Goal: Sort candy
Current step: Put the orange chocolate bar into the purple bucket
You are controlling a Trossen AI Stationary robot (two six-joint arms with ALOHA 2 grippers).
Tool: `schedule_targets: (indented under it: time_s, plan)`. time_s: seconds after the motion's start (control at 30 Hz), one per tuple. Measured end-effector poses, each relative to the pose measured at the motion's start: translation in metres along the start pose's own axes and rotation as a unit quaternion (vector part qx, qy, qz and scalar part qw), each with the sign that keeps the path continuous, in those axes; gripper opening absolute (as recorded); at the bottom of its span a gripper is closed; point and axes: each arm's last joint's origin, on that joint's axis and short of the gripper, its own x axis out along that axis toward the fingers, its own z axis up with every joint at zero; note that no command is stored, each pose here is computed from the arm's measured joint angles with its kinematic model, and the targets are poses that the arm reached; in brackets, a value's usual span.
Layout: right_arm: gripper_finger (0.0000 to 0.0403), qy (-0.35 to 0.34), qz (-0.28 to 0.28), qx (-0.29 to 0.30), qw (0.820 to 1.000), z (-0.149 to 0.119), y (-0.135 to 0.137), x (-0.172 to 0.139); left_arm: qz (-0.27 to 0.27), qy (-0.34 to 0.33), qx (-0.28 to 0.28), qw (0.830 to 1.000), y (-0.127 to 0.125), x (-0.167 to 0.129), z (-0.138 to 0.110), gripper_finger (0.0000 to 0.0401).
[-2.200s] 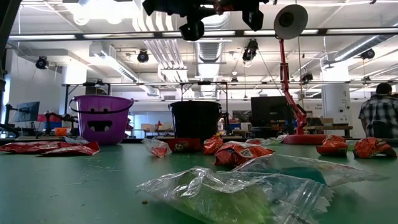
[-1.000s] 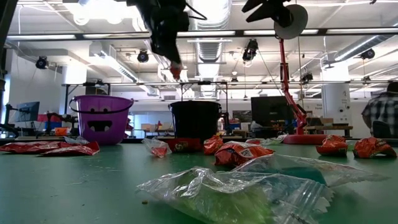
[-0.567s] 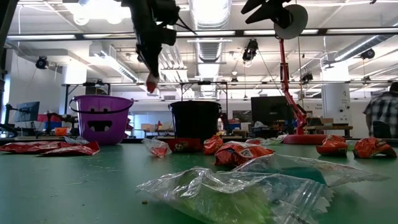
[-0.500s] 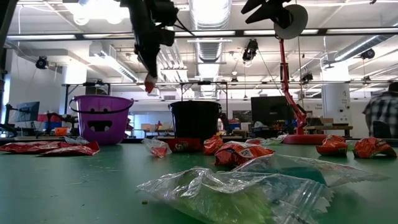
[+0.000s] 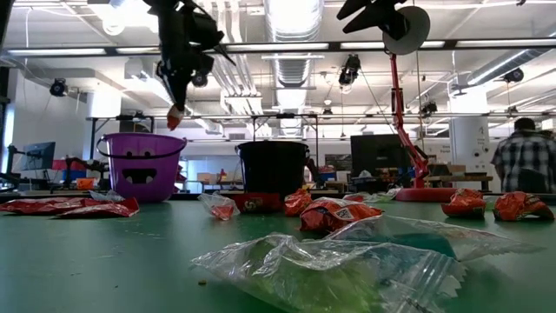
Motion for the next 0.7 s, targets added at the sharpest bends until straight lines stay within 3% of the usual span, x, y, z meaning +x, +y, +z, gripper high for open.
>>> schedule_targets:
  time_s: [0.27,0.7]
  plan:
    - [0.0132,-0.003,-0.006,0.000,1.000,0.000,0.000,0.000,0.003,0.036,-0.029,0.999,0.020,-0.001,-0.015,0.0024]
    - [0.0132,-0.002,-0.006,0.004,1.000,0.000,0.000,0.000,-0.001,0.047,-0.011,0.999,0.020,0.002,-0.017,0.0047]
